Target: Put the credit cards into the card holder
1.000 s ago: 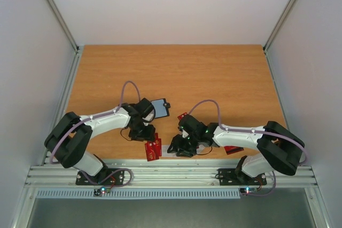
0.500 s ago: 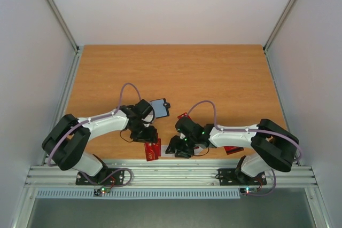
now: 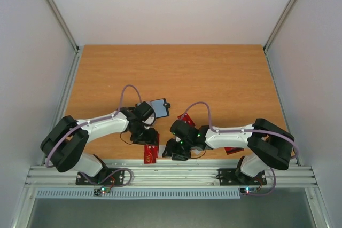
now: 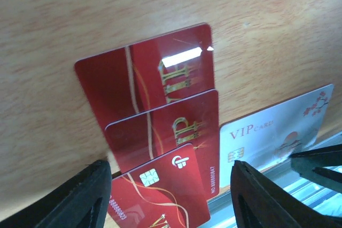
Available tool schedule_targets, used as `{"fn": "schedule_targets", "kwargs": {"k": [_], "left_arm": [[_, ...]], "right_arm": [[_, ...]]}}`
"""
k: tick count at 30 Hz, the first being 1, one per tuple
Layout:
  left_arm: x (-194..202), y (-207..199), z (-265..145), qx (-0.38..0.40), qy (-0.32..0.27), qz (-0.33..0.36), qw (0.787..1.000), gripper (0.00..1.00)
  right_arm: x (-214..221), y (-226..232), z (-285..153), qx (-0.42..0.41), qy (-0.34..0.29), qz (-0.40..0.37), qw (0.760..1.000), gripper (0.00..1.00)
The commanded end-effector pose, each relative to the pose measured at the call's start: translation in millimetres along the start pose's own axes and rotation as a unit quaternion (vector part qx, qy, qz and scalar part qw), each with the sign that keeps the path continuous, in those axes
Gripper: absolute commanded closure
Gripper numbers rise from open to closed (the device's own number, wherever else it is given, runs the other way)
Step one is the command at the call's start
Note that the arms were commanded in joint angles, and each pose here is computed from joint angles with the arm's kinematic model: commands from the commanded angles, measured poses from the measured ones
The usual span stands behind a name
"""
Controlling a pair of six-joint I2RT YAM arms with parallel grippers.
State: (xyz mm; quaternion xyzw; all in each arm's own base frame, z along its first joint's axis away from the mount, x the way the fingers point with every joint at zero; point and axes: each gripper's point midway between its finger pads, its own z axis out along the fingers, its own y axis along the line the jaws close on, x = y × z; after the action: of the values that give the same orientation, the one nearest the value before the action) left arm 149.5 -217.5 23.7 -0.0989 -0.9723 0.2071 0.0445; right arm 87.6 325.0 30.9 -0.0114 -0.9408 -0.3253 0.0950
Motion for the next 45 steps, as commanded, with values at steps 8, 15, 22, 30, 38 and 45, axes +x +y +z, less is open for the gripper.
{"fn": "schedule_targets", "kwargs": {"k": [8,15,22,30,38,45], "left_arm": [[0.9,7.6,-35.9,-0.054,-0.034,-0.010,0.998,0.30],[13.7,9.8,-36.3,-0.040,-0.031,-0.023,0.998,0.47],[23.6,11.1,-26.1,-0.026,-0.010,-0.036,0.999,0.68],[25.7,10.6,-15.8,-0.020,0.011,-0.038,0.999,0.80],[26.3,19.2,-2.0,-0.032,0.023,-0.042,0.998,0.83],[33.0,27.3,5.3,-0.037,0.028,-0.054,0.997,0.84]], "right_arm": [[14.6,9.4,-10.4,0.038,-0.006,-0.041,0.998,0.47],[25.7,29.4,11.3,0.001,0.000,-0.049,0.999,0.46],[27.4,35.9,33.8,-0.010,-0.006,-0.050,0.999,0.46],[19.5,34.2,44.1,-0.028,-0.026,-0.041,0.998,0.46],[18.4,33.3,48.9,-0.025,-0.032,-0.049,0.998,0.46],[16.9,30.0,53.5,-0.024,-0.033,-0.053,0.998,0.46]]}}
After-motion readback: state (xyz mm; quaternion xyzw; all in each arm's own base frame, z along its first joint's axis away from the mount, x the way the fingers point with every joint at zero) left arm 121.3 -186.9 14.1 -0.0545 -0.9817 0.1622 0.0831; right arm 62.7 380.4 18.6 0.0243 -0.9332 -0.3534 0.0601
